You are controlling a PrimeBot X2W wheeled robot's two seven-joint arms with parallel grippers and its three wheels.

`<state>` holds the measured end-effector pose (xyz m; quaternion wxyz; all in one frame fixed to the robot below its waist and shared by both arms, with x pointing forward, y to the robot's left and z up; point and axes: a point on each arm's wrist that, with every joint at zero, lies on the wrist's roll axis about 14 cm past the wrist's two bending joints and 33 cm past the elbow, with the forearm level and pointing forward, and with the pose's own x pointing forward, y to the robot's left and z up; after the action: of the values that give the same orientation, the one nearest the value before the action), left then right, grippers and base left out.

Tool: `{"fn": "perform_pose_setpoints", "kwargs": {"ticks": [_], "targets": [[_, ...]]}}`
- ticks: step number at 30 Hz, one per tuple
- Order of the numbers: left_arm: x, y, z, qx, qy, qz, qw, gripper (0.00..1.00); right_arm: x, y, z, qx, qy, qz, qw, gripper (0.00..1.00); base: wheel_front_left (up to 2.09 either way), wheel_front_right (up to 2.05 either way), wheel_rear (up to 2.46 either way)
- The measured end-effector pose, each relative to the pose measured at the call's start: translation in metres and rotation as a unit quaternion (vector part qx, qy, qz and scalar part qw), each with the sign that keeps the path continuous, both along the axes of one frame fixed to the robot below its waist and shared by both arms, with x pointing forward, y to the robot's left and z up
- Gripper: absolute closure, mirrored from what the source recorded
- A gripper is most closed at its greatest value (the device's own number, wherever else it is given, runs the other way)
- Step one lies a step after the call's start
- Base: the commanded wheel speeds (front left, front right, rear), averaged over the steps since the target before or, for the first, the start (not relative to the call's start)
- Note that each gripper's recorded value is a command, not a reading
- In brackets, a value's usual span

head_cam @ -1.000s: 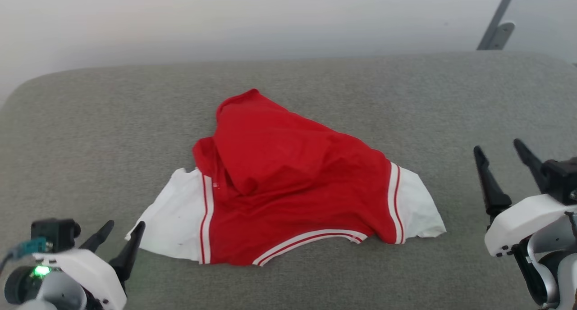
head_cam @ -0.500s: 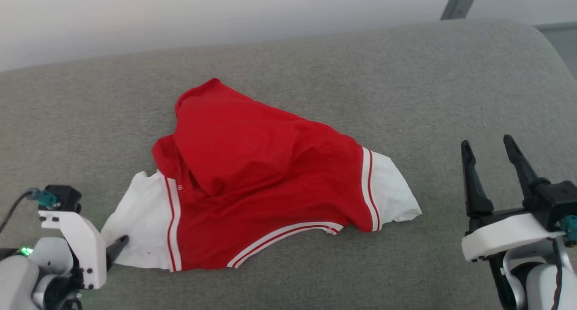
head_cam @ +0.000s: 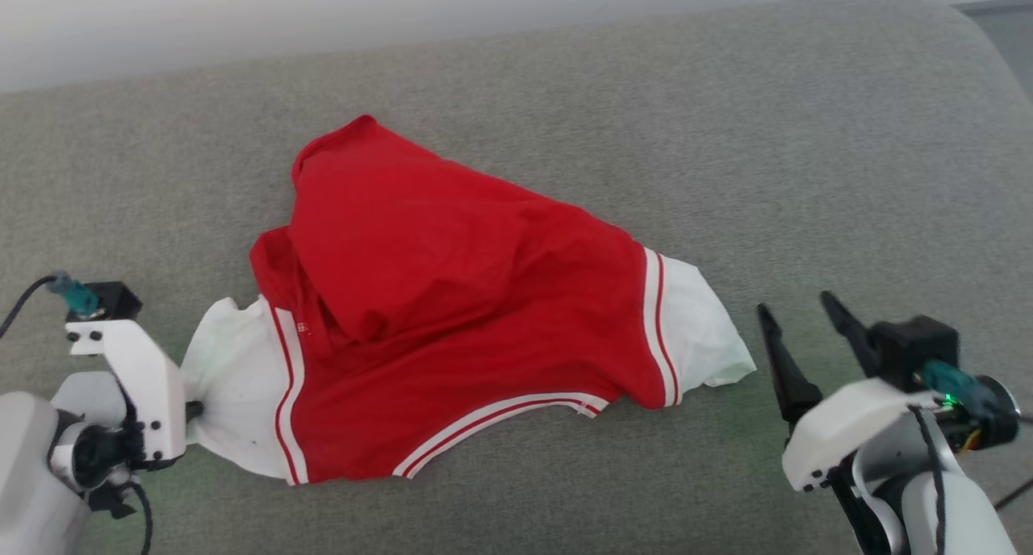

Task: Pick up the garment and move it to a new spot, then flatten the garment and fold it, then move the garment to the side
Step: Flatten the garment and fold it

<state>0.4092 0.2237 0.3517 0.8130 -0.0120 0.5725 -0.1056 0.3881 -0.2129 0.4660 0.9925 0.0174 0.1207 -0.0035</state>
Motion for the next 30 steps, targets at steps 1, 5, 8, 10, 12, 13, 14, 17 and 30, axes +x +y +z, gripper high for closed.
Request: {"fn": "perform_pose_setpoints", "kwargs": {"ticks": [1,5,8,10,12,13,14,17,30], "targets": [[0.001,-0.002,0.0,-0.003,-0.001,0.0,1.0,1.0,0.001,0.003,-0.006,0.001,0.017,0.009,1.0,0.0,0.0,0.0,0.0],[0.002,-0.003,-0.001,-0.008,-0.001,-0.002,1.0,1.0,0.008,0.011,-0.033,0.009,0.096,0.04,0.995,0.0,0.0,0.0,0.0],[0.003,-0.002,0.0,-0.011,-0.005,0.001,1.0,1.0,0.01,0.014,-0.054,0.01,0.163,0.06,0.985,0.0,0.0,0.0,0.0],[0.004,-0.001,0.0,-0.016,-0.008,0.005,1.0,1.0,0.009,0.018,-0.076,0.006,0.231,0.081,0.97,0.0,0.0,0.0,0.0],[0.004,0.0,-0.001,-0.016,-0.009,0.009,1.0,1.0,0.01,0.026,-0.086,0.01,0.266,0.096,0.959,0.0,0.0,0.0,0.0],[0.004,0.0,-0.001,-0.018,-0.01,0.01,1.0,1.0,0.011,0.029,-0.09,0.01,0.282,0.103,0.954,0.0,0.0,0.0,0.0],[0.004,0.001,-0.001,-0.019,-0.012,0.011,1.0,1.0,0.012,0.029,-0.093,0.008,0.298,0.108,0.949,0.0,0.0,0.0,0.0],[0.003,0.001,-0.001,-0.024,-0.012,0.019,0.999,1.0,0.011,0.034,-0.104,0.005,0.349,0.123,0.929,0.24,0.0,0.0,0.0],[0.017,0.0,0.035,-0.042,-0.038,0.027,0.998,1.0,0.041,0.057,-0.048,0.043,0.327,0.17,0.929,1.0,0.0,0.0,0.0]]}}
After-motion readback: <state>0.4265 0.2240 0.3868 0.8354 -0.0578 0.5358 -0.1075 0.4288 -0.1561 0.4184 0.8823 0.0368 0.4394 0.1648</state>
